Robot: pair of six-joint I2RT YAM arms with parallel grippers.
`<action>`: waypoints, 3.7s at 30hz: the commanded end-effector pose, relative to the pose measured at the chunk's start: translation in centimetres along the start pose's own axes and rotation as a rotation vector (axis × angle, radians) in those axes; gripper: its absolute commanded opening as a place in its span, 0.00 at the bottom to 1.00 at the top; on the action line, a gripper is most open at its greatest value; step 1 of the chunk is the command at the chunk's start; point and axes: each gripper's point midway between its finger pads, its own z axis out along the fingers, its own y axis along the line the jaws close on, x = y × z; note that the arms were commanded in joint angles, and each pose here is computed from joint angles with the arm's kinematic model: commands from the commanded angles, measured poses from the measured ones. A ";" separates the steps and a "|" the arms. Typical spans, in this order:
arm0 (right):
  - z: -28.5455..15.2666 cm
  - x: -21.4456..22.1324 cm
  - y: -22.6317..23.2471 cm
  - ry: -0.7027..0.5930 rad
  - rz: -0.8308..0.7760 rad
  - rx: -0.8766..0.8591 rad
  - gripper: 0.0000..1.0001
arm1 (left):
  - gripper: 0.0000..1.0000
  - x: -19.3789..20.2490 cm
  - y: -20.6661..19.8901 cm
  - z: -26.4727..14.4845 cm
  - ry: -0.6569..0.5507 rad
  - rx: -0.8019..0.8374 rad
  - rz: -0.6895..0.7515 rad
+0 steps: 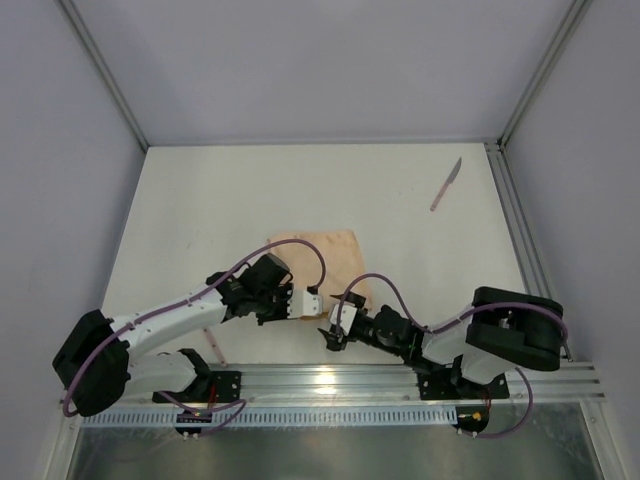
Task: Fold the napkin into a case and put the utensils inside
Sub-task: Pick up the lower triangle-folded napkin from the center of the board.
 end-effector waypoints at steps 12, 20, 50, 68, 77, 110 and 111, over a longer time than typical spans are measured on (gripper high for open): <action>1.6 -3.9 -0.5 -0.208 0.024 0.115 0.96 | 0.00 -1.6 0.1 -0.6 -0.066 0.033 -0.051; 1.7 -1.9 1.6 -0.075 0.024 -0.015 0.86 | 0.00 -1.7 0.1 -0.6 -0.072 0.040 -0.062; -0.4 4.0 -3.5 0.264 0.794 0.003 0.32 | 0.57 -0.3 -1.7 0.8 0.019 0.115 -0.010; -0.4 4.1 -3.8 0.260 0.851 -0.013 0.27 | 0.58 1.2 -1.6 5.3 0.227 -0.027 0.095; -0.5 3.3 -4.2 0.228 0.819 -0.027 0.27 | 0.04 2.0 -1.8 5.9 0.257 -0.038 0.073; -0.7 -0.6 -3.1 -0.030 -0.085 0.065 0.77 | 0.00 -4.6 1.8 0.9 -0.045 0.091 -0.157; -0.6 -0.3 -3.1 -0.019 -0.090 0.066 0.78 | 0.00 -4.7 1.8 0.9 -0.051 0.095 -0.162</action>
